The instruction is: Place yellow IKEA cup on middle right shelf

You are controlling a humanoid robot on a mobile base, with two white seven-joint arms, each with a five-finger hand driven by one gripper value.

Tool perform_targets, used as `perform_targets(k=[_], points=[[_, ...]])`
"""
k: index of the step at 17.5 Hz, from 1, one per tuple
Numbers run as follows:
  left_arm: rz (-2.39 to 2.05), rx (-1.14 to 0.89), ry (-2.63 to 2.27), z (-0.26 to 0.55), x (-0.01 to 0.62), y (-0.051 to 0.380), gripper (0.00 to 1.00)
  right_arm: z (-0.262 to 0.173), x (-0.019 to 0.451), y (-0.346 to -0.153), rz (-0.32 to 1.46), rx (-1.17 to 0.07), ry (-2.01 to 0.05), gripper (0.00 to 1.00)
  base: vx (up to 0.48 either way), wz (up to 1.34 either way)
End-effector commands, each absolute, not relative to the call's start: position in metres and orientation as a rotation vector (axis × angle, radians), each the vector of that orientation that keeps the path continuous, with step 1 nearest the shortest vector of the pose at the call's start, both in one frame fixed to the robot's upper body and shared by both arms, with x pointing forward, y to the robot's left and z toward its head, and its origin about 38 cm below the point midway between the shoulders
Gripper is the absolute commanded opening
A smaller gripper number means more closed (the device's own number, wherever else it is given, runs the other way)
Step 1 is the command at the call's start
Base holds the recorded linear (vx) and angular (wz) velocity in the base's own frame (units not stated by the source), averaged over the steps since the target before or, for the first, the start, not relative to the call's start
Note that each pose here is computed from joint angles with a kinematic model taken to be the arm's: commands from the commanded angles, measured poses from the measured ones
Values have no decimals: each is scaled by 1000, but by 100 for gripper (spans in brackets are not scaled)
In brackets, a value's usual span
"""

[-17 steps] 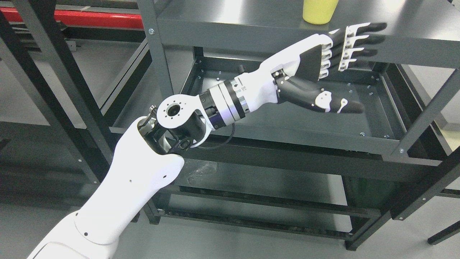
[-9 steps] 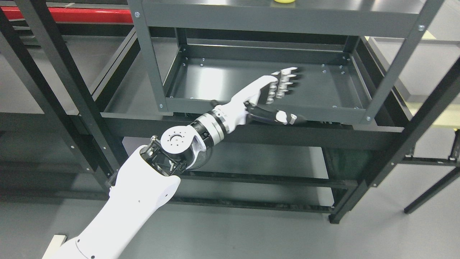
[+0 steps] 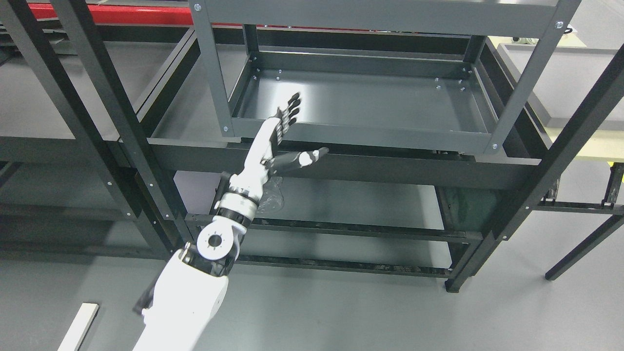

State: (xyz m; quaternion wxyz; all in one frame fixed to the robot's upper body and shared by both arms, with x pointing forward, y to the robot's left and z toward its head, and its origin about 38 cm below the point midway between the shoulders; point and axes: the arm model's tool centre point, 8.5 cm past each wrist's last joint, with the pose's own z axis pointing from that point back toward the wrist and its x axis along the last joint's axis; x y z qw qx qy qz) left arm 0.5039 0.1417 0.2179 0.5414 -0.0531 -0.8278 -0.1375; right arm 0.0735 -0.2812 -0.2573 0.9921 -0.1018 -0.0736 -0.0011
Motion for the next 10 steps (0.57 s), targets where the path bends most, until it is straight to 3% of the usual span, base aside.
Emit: perform_targets(k=[1, 6, 10], points=[[-34, 68, -1782, 96, 465, 244, 99, -257, 64, -291, -8, -216, -132, 99, -35, 21], [-5, 76, -1774, 67, 430, 253, 99, -257, 64, -291, -8, -216, -132, 99, 3, -17], [46, 49, -1848, 118, 434, 257, 99, -257, 64, -291, -8, -216, -132, 99, 12, 1]])
